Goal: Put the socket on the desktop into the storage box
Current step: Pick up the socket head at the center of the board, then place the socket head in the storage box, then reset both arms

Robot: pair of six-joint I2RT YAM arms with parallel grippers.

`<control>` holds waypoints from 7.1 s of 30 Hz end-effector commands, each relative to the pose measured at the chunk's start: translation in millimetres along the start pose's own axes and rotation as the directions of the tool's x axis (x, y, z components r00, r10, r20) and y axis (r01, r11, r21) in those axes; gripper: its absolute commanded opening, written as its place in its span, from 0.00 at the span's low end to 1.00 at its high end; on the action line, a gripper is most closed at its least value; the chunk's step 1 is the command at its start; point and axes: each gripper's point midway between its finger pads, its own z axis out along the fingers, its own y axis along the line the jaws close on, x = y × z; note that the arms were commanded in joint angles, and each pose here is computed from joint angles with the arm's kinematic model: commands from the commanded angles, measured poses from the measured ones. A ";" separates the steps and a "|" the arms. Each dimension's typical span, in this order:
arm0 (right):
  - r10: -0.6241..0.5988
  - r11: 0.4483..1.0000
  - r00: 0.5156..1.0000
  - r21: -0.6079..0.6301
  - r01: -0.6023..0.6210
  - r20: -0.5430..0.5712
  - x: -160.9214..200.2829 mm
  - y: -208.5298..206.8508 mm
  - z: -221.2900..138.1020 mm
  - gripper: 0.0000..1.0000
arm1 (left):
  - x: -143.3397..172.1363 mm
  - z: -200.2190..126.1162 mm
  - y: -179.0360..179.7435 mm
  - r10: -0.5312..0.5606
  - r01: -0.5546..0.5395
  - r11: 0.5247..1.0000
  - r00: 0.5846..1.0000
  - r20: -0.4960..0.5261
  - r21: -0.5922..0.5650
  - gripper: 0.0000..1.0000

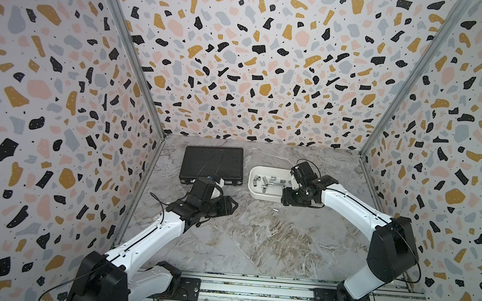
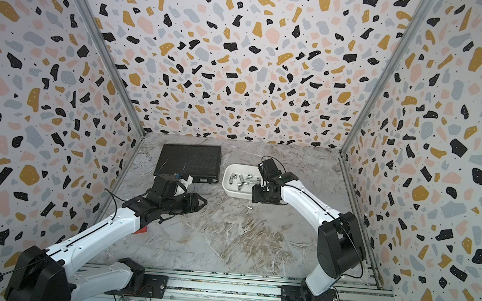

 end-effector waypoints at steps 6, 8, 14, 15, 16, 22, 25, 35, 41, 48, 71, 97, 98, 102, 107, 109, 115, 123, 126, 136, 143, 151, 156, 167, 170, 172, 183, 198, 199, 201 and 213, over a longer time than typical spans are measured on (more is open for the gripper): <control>0.078 0.996 0.995 0.035 -0.080 0.065 -3.5 0.6 8.8 0.61 | 5.7 -3.4 -5.9 0.010 -0.011 0.999 1.000 0.007 0.043 0.57; 0.086 0.995 0.994 0.043 -0.089 0.061 -3.3 1.5 13.6 0.61 | 7.2 -4.2 -5.7 0.012 -0.012 0.999 1.000 0.008 0.043 0.57; 0.110 0.992 0.993 0.059 -0.113 0.051 -5.5 5.4 29.7 0.61 | 13.1 -2.8 -5.3 0.014 -0.014 0.999 1.000 -0.005 0.046 0.57; 0.115 0.991 0.992 0.061 -0.117 0.048 -5.5 5.6 32.9 0.61 | 13.9 -2.4 -5.6 0.016 -0.016 0.999 1.000 -0.007 0.047 0.57; 0.120 0.990 0.992 0.064 -0.122 0.043 -5.2 5.8 37.0 0.61 | 13.2 -2.6 -6.5 0.016 -0.016 0.999 1.000 -0.005 0.049 0.57; 0.127 0.990 0.992 0.061 -0.128 0.019 -0.6 9.9 49.7 0.60 | 11.9 -0.7 -28.0 0.057 -0.055 0.995 0.998 -0.020 0.088 0.57; 0.132 0.989 0.991 0.061 -0.132 0.009 -1.2 11.7 54.6 0.60 | 8.9 1.5 -31.6 0.066 -0.064 0.994 0.997 -0.024 0.086 0.57; 0.165 0.982 0.986 0.091 -0.164 0.000 -6.9 13.0 69.5 0.60 | 14.2 2.8 -26.4 0.069 -0.066 0.995 0.997 -0.037 0.071 0.57; 0.175 0.974 0.984 0.145 -0.171 -0.015 -2.9 8.7 74.6 0.60 | 12.7 4.4 -26.7 0.070 -0.067 0.995 0.997 -0.033 0.073 0.57; 0.169 0.974 0.985 0.159 -0.160 -0.043 4.4 14.1 83.2 0.57 | 14.4 6.6 -24.7 0.064 -0.061 0.995 0.997 -0.036 0.073 0.57; 0.180 0.969 0.980 0.185 -0.163 -0.080 16.1 16.4 93.7 0.40 | 15.7 4.9 -22.9 0.061 -0.059 0.996 0.998 -0.027 0.070 0.57; 0.096 0.995 0.995 0.030 -0.096 0.024 8.5 34.5 12.7 0.20 | 10.4 1.5 -18.8 0.053 -0.053 0.998 0.998 -0.023 0.019 0.57; 0.093 0.995 0.995 0.022 -0.093 0.032 5.9 36.0 8.3 0.20 | 10.8 1.7 -17.5 0.052 -0.052 0.999 0.998 -0.025 0.012 0.57; 0.082 0.997 0.995 -0.006 -0.082 0.063 -6.5 40.7 -4.8 0.20 | 10.4 0.7 -15.9 0.051 -0.051 0.999 0.998 -0.025 -0.001 0.57; 0.090 0.996 0.991 -0.028 -0.088 0.097 -28.7 41.6 -14.5 0.20 | 8.2 -2.3 -13.2 0.052 -0.052 0.998 0.999 -0.017 -0.025 0.57; 0.098 0.995 0.989 -0.032 -0.095 0.112 -40.0 40.5 -17.3 0.20 | 7.4 -3.5 -13.3 0.056 -0.057 0.998 0.998 -0.016 -0.030 0.57; 0.135 0.991 0.982 -0.033 -0.132 0.131 -72.4 32.9 -11.4 0.20 | 3.5 -6.2 -10.0 0.055 -0.056 0.997 0.998 -0.013 -0.044 0.57; 0.162 0.987 0.980 -0.008 -0.162 0.112 -102.2 22.7 15.8 0.20 | -1.5 -8.2 -4.2 0.043 -0.043 0.997 0.999 -0.005 -0.060 0.57; 0.172 0.985 0.980 0.004 -0.173 0.096 -109.1 18.2 29.8 0.20 | -3.0 -8.2 -2.5 0.039 -0.040 0.997 0.999 -0.009 -0.064 0.57; 0.185 0.982 0.981 0.036 -0.188 0.061 -124.3 9.6 65.8 0.21 | -3.0 -11.1 4.3 0.027 -0.027 0.996 1.000 -0.002 -0.080 0.57; 0.196 0.979 0.979 0.055 -0.199 0.049 -126.9 4.2 81.8 0.23 | 0.6 -11.3 8.9 0.018 -0.018 0.996 1.000 -0.009 -0.088 0.57; 0.195 0.978 0.980 0.059 -0.198 0.049 -128.0 3.2 82.4 0.41 | 1.4 -8.6 13.0 0.010 -0.012 0.996 1.000 -0.013 -0.092 0.57; 0.171 0.983 0.982 0.047 -0.175 0.080 -130.1 6.1 66.4 0.51 | -3.0 -10.2 11.0 0.012 -0.012 0.996 1.000 0.000 -0.092 0.57; 0.097 0.993 0.979 0.049 -0.107 0.176 -118.9 4.4 10.9 1.00 | -29.2 -23.8 7.7 0.072 -0.063 0.983 0.996 0.044 -0.174 0.70; 0.070 0.996 0.977 0.046 -0.081 0.202 -114.4 4.1 -4.4 1.00 | -40.3 -27.5 5.6 0.091 -0.077 0.977 0.994 0.060 -0.196 1.00; 0.051 0.997 0.974 0.048 -0.063 0.223 -112.2 3.0 -15.9 1.00 | -47.4 -29.0 2.5 0.105 -0.089 0.975 0.992 0.068 -0.204 1.00; -0.019 0.999 0.956 0.034 0.009 0.293 -99.1 1.7 -56.5 1.00 | -78.7 -45.8 0.5 0.177 -0.136 0.944 0.977 0.115 -0.300 1.00; -0.187 0.932 0.839 0.362 -0.013 0.511 -115.5 -89.4 -112.7 0.99 | -162.0 -109.2 48.7 0.509 -0.221 0.691 0.825 0.247 -0.688 1.00; -0.192 0.928 0.827 0.373 -0.023 0.529 -115.5 -95.9 -115.0 0.99 | -163.4 -110.3 54.5 0.534 -0.234 0.671 0.811 0.239 -0.704 1.00; -0.198 0.913 0.803 0.405 -0.059 0.563 -112.3 -115.2 -117.2 0.99 | -169.6 -113.7 69.6 0.570 -0.217 0.637 0.778 0.263 -0.740 1.00; -0.196 0.782 0.783 0.576 -0.238 0.590 -59.3 -225.9 -101.4 0.99 | -141.9 -90.7 175.0 0.474 -0.064 0.631 0.820 0.320 -0.773 1.00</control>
